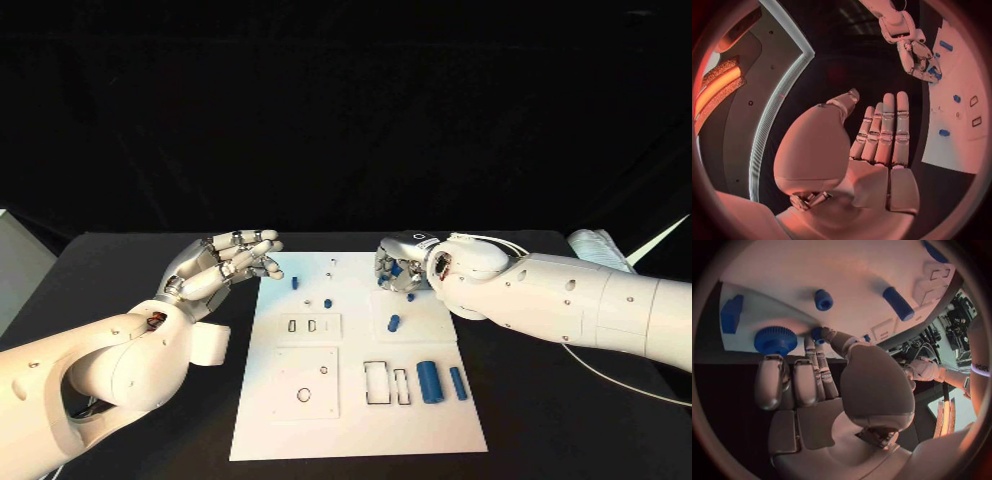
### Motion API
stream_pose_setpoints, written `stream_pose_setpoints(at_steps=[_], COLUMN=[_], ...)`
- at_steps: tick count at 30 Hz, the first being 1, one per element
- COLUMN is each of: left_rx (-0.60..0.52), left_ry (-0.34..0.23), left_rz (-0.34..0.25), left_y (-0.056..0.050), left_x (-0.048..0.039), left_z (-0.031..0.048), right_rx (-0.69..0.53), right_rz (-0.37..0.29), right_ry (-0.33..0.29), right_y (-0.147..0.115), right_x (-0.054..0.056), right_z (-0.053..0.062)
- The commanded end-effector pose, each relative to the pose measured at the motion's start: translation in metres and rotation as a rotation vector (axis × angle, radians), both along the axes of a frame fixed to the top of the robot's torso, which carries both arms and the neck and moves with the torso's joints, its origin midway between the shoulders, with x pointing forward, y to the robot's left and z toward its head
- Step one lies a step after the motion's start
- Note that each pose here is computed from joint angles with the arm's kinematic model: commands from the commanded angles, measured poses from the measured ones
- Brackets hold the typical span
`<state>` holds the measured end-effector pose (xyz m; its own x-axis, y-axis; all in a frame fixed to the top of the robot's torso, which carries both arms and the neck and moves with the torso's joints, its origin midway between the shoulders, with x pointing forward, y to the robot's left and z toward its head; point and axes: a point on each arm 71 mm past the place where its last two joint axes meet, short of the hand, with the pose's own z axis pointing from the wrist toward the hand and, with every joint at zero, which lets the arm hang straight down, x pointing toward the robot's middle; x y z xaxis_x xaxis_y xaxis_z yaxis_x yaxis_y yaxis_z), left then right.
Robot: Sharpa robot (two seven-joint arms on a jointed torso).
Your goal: Assemble the parts on the task board
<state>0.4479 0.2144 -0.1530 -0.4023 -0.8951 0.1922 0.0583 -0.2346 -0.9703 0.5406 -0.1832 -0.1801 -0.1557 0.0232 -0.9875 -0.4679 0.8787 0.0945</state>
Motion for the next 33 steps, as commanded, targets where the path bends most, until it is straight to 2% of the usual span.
stream_pose_setpoints(at_steps=[1, 9, 15, 23, 33], left_rx=[-0.007, -0.006, -0.005, -0.007, -0.009], left_ry=[-0.008, -0.008, -0.008, -0.008, -0.007], left_rz=[-0.020, -0.018, -0.016, -0.020, -0.027], left_y=[-0.001, 0.000, 0.000, -0.001, -0.003], left_x=[-0.0004, 0.0004, 0.0010, 0.0009, 0.0001], left_z=[0.0019, 0.0016, 0.0013, 0.0014, 0.0019], right_rx=[0.009, 0.066, 0.117, 0.153, 0.168], right_rz=[-0.005, -0.014, -0.021, -0.021, -0.004], right_ry=[-0.042, -0.120, -0.182, -0.229, -0.239], right_y=[0.001, 0.006, 0.018, 0.038, 0.060], right_x=[-0.002, -0.004, -0.002, 0.006, 0.014], right_z=[0.002, 0.010, 0.019, 0.026, 0.027])
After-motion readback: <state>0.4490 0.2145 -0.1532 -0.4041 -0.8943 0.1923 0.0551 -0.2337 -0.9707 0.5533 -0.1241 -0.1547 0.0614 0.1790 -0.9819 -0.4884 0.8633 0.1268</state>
